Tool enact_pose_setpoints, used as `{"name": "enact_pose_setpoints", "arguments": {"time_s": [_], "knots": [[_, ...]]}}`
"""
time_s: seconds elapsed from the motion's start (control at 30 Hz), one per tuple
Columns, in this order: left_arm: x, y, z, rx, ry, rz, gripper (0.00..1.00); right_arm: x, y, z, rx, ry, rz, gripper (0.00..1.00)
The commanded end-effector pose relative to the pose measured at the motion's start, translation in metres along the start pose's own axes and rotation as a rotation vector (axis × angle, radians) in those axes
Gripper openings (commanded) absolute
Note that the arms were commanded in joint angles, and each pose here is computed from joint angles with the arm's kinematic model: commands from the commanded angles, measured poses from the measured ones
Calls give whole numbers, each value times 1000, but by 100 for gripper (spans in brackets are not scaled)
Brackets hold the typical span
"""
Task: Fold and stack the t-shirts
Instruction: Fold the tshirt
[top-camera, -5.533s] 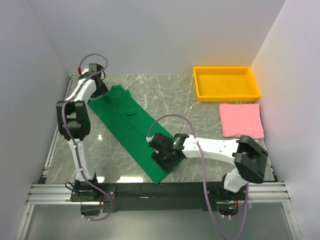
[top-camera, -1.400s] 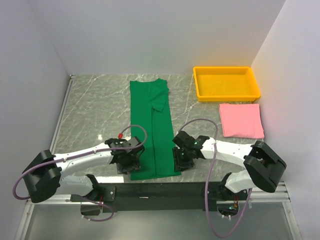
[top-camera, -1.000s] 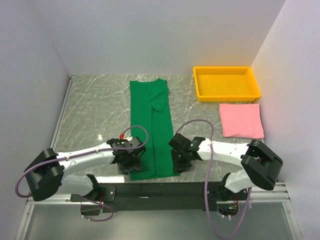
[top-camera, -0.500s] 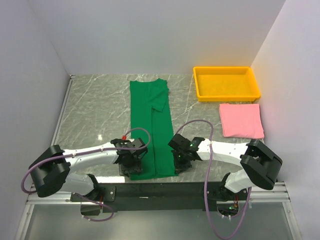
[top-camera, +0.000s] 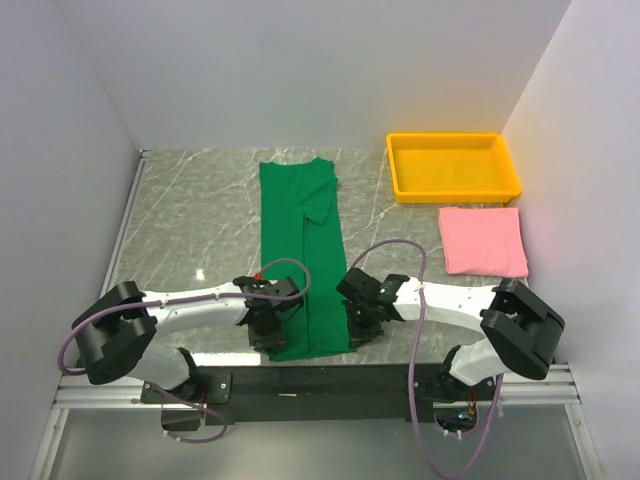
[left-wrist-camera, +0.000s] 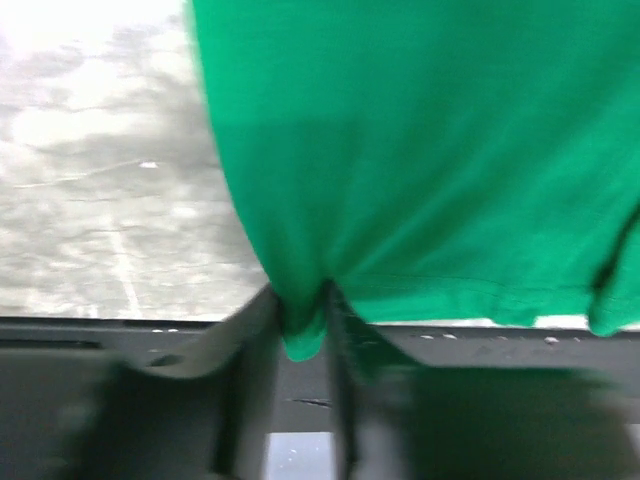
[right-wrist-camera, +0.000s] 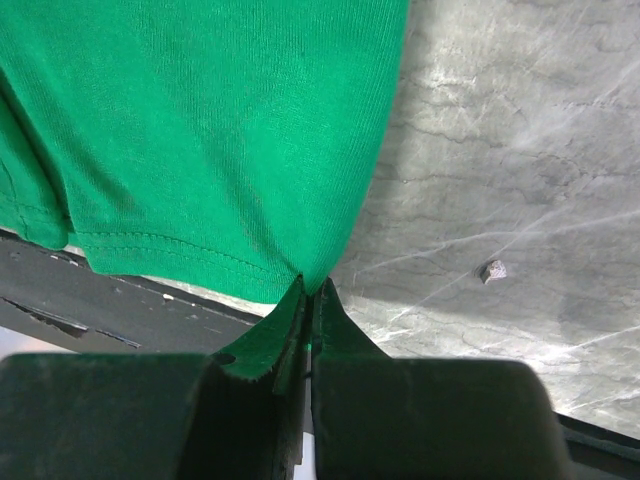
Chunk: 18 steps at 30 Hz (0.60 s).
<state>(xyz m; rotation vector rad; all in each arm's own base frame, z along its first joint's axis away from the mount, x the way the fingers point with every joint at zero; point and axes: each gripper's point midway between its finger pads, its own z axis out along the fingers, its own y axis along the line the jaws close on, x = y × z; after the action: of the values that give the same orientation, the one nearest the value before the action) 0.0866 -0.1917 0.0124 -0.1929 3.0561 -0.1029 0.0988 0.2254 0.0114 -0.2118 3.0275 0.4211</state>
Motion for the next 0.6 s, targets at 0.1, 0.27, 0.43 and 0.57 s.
{"name": "enact_pose_setpoints", "arguments": {"time_s": [0.1,0.27,0.43,0.57], "knots": [[20,7,3,-47,55,52,1,17,-19,4,79,44,-31,0],[43,10,-14,-34,84,72,1,45,-18,-10,56,117,-83,0],[41,-6,-37,87,54,89,1,34,-10,-34,39,63,-118,0],[-7,-21,-51,167,-21,46,1,-15,-2,-49,27,-46,-107,0]]}}
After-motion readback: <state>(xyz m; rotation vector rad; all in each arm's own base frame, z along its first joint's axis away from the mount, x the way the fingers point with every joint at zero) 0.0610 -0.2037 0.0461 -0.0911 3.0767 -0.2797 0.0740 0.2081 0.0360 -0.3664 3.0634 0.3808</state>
